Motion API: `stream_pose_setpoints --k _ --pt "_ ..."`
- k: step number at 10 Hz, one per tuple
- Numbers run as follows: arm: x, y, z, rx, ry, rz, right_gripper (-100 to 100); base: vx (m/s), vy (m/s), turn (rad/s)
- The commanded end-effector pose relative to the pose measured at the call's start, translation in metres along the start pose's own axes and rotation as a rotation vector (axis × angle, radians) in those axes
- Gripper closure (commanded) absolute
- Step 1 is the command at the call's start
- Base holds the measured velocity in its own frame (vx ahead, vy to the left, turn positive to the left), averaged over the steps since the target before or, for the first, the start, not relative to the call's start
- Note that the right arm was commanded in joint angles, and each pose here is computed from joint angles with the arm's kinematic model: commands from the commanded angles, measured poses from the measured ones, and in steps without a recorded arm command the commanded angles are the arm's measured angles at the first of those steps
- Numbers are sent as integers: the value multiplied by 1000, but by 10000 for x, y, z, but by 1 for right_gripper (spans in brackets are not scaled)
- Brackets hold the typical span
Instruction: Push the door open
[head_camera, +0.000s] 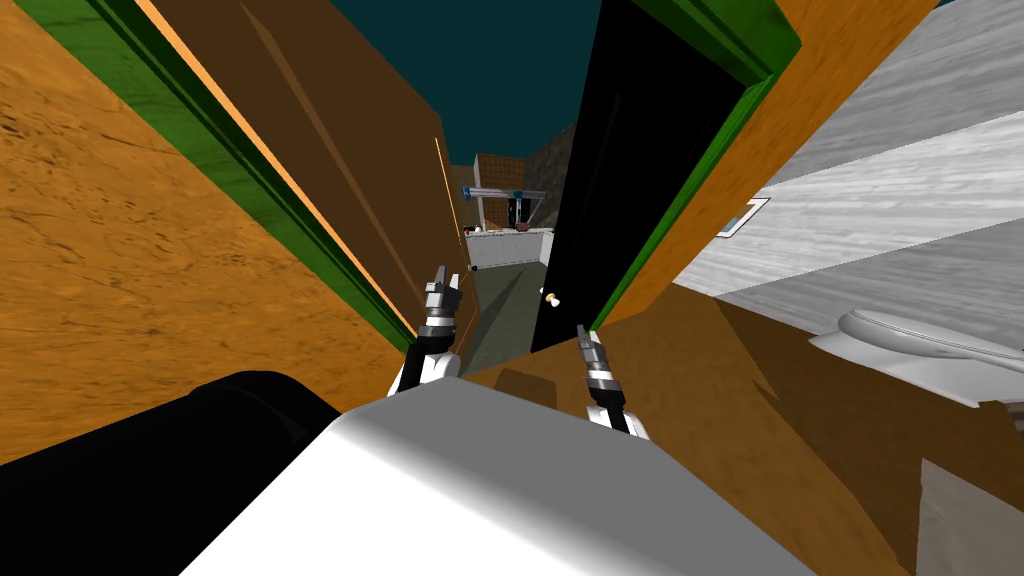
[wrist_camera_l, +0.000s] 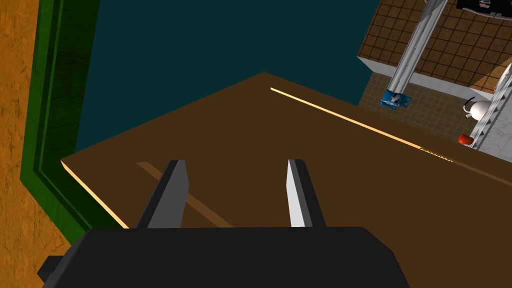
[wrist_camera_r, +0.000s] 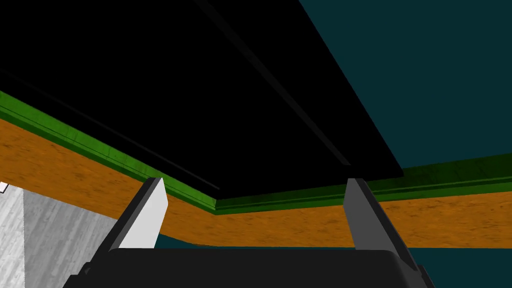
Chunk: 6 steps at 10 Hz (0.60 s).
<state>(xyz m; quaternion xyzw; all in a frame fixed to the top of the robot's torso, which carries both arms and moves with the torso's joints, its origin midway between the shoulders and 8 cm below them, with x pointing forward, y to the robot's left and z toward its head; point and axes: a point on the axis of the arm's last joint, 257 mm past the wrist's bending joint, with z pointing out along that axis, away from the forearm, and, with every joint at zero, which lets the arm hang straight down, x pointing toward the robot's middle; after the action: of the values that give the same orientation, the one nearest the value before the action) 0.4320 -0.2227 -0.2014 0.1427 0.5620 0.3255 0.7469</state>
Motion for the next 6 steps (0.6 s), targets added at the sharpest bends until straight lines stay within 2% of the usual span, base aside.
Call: stream_pose_setpoints --k 1,6 --pt "105 -53 -25 -1 23 -36 -100 41 -29 24" --pt "422 -198 -112 -14 95 -152 -100 70 -40 40"
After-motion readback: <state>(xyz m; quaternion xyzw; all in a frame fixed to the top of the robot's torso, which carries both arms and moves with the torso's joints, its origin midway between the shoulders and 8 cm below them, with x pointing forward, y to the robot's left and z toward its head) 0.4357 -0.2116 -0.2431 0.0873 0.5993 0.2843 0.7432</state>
